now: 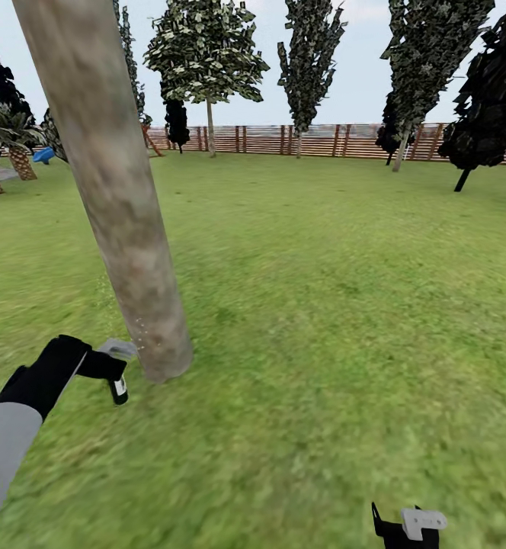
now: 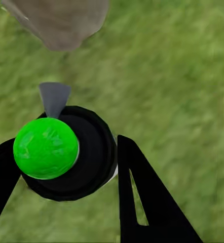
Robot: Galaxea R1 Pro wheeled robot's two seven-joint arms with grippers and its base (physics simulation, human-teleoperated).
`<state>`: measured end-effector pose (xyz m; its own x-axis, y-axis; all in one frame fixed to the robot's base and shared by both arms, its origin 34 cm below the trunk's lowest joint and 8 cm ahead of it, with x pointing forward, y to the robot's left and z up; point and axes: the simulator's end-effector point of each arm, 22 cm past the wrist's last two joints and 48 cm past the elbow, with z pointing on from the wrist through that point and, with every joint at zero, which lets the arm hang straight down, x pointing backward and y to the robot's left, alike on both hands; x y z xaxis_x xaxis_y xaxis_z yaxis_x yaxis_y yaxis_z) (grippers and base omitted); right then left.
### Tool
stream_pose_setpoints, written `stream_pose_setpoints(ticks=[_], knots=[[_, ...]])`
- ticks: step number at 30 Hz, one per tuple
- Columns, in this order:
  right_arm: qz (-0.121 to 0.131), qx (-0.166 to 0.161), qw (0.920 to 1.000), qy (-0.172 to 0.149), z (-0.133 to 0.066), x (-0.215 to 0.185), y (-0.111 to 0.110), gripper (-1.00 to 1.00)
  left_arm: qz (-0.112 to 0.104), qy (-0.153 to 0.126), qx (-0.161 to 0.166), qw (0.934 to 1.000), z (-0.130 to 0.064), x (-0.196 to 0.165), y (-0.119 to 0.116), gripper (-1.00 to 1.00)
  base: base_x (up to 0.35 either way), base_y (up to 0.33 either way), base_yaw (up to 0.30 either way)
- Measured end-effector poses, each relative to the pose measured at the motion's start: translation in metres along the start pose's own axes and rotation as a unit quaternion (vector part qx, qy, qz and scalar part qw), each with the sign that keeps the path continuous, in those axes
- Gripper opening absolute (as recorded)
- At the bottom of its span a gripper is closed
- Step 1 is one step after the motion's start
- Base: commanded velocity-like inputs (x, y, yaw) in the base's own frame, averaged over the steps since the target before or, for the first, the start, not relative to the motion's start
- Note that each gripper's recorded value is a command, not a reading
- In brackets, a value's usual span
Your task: In the garden, pick up the pesticide atomizer on the floor and spray pesticide onto both trees until each tree trunk is fully covered.
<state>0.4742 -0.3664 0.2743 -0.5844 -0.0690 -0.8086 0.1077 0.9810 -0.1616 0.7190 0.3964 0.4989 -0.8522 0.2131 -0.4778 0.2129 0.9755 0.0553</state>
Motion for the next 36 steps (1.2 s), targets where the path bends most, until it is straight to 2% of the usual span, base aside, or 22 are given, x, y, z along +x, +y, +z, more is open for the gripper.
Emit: stream_pose_setpoints(ticks=[3, 5, 7, 8, 9, 10, 11, 14, 15, 17, 24, 29, 31, 33, 34, 36], knots=[[0.000, 0.000, 1.0000, 0.000, 0.000, 0.000, 0.000, 1.00, -0.002, -0.008, 0.026, 0.9996, -0.013, -0.023, -0.031, -1.00, 0.001, 0.000, 0.000], [0.000, 0.000, 1.0000, 0.000, 0.000, 0.000, 0.000, 1.00, 0.007, -0.015, 0.032, 0.9993, -0.023, -0.032, -0.035, -1.00, 0.000, 0.000, 0.000], [-0.001, -0.001, 1.0000, 0.000, 0.000, 0.000, 0.000, 1.00, 0.009, -0.015, 0.026, 0.9995, -0.026, -0.031, -0.027, -1.00, 0.000, 0.000, 0.000], [-0.001, -0.001, 1.0000, 0.000, 0.000, 0.000, 0.000, 1.00, 0.008, -0.012, 0.016, 0.9998, -0.029, -0.027, -0.015, -1.00, 0.000, 0.000, 0.000], [-0.001, -0.001, 1.0000, 0.000, 0.000, 0.000, 0.000, 1.00, -0.003, -0.002, 0.006, 1.0000, -0.036, -0.015, 0.012, -1.00, 0.000, 0.000, 0.000], [-0.001, -0.001, 1.0000, 0.000, 0.000, 0.000, 0.001, 1.00, 0.009, 0.006, 0.026, 0.9996, -0.039, -0.006, 0.013, -1.00, 0.000, 0.000, 0.000], [-0.001, -0.001, 1.0000, 0.000, 0.000, 0.000, 0.000, 1.00, 0.017, 0.016, 0.044, 0.9988, -0.037, -0.001, 0.001, -1.00, 0.000, 0.000, 0.000], [-0.001, -0.001, 1.0000, 0.000, 0.000, 0.000, 0.001, 1.00, 0.063, 0.046, 0.050, 0.9957, -0.031, 0.012, -0.015, -1.00, 0.000, 0.000, 0.000], [-0.001, -0.001, 1.0000, 0.000, 0.000, 0.000, 0.001, 1.00, 0.074, 0.054, 0.049, 0.9946, -0.029, 0.015, -0.018, -1.00, 0.006, 0.000, 0.000], [-0.001, -0.001, 1.0000, 0.001, 0.000, 0.001, 0.001, 1.00, 0.080, 0.058, 0.047, 0.9940, -0.029, 0.017, -0.019, -1.00, 0.102, 0.019, 0.000], [-0.001, -0.001, 1.0000, 0.001, 0.000, 0.001, 0.001, 1.00, 0.078, 0.057, 0.043, 0.9944, -0.032, 0.014, -0.014, -1.00, 0.256, 0.123, 0.000], [-0.001, -0.001, 1.0000, 0.001, 0.000, 0.001, 0.001, 1.00, 0.077, 0.058, 0.040, 0.9946, -0.032, 0.016, -0.011, -1.00, 0.034, 0.019, 0.000], [-0.001, -0.001, 1.0000, 0.001, 0.000, 0.001, 0.001, 1.00, 0.075, 0.063, 0.024, 0.9949, -0.037, 0.021, 0.008, -1.00, 0.003, 0.001, 0.000], [-0.001, -0.001, 1.0000, 0.001, 0.000, 0.001, 0.001, 1.00, 0.071, 0.064, 0.021, 0.9952, -0.039, 0.023, 0.014, -1.00, 0.001, 0.000, 0.000], [-0.001, -0.001, 1.0000, 0.001, 0.000, 0.001, 0.001, 1.00, 0.070, 0.064, 0.021, 0.9952, -0.039, 0.024, 0.014, -1.00, 0.000, 0.000, 0.000], [-0.001, -0.001, 1.0000, 0.001, 0.000, 0.001, 0.001, 1.00, 0.074, 0.060, 0.039, 0.9947, -0.032, 0.019, -0.008, -1.00, 0.000, 0.000, 0.000]])
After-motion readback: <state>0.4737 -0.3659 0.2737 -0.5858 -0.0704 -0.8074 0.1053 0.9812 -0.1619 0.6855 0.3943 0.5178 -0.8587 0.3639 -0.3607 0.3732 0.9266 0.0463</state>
